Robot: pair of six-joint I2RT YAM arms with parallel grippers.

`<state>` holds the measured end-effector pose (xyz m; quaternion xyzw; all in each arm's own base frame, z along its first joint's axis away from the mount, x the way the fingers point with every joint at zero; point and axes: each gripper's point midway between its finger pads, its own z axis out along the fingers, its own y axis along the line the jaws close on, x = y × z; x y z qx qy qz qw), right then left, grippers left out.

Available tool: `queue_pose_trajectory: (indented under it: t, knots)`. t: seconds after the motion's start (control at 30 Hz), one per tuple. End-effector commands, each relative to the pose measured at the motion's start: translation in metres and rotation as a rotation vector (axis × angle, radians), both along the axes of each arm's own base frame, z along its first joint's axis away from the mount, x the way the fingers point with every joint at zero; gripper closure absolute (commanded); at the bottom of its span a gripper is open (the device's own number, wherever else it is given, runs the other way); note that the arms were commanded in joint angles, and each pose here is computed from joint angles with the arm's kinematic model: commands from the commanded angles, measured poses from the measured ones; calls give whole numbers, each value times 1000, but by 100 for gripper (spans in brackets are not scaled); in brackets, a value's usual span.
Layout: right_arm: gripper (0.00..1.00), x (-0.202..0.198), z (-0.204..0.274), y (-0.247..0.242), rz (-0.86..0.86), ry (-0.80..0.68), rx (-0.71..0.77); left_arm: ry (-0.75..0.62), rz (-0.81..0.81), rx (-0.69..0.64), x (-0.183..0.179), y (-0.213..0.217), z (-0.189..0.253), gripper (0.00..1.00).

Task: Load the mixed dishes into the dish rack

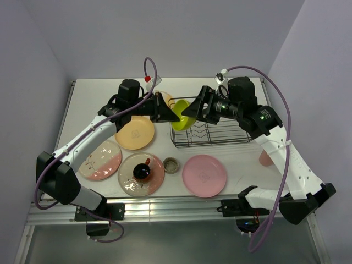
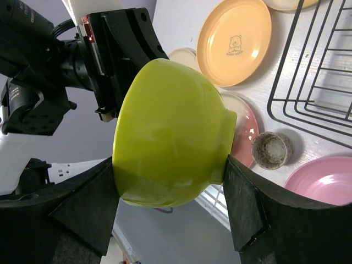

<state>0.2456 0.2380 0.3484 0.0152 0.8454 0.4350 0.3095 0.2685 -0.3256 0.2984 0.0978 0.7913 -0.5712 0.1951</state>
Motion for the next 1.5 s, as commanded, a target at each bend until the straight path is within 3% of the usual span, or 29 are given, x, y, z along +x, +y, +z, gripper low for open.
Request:
queue_pose_trajectory:
  t: [0.0,0.13,0.23,0.27,0.33,0.43,0.47,0.7,0.73,0.77,0.9,0.97,1.1,1.47]
  knots:
    - [36,1,7,-2,-28,-24,-13,-92,3,-17,2,2,21,100]
    - [46,0,5,-1,-26,-22,-12,-95,3,-12,2,3,21,100]
    - [76,1,4,-1,-26,-23,-18,-98,-3,-11,1,2,21,100]
    - [99,0,4,0,-23,-20,-21,-100,0,-10,1,3,21,100]
    - [100,1,3,-1,-26,-19,-27,-99,2,-6,2,3,20,98]
    - [100,2,5,-2,-37,-28,-25,-94,4,-1,1,4,19,74]
    - [100,2,5,-3,-39,-28,-28,-99,3,-4,0,4,20,60]
    - [100,2,2,-7,-58,-29,-38,-95,31,5,4,12,16,34]
    - [100,1,1,-8,-62,-26,-44,-93,48,11,6,15,15,4]
    - [100,1,1,-9,-67,-26,-51,-89,67,18,10,18,13,1]
    - [100,10,-10,-28,-156,-16,-151,-101,252,136,39,53,0,1]
    - [100,14,-23,-44,-199,12,-259,-72,348,260,43,75,-13,1]
    - [100,43,-54,-101,-395,56,-621,-137,559,462,63,120,-13,1]
    - [100,96,-70,-179,-598,111,-1234,-173,568,524,49,137,-19,1]
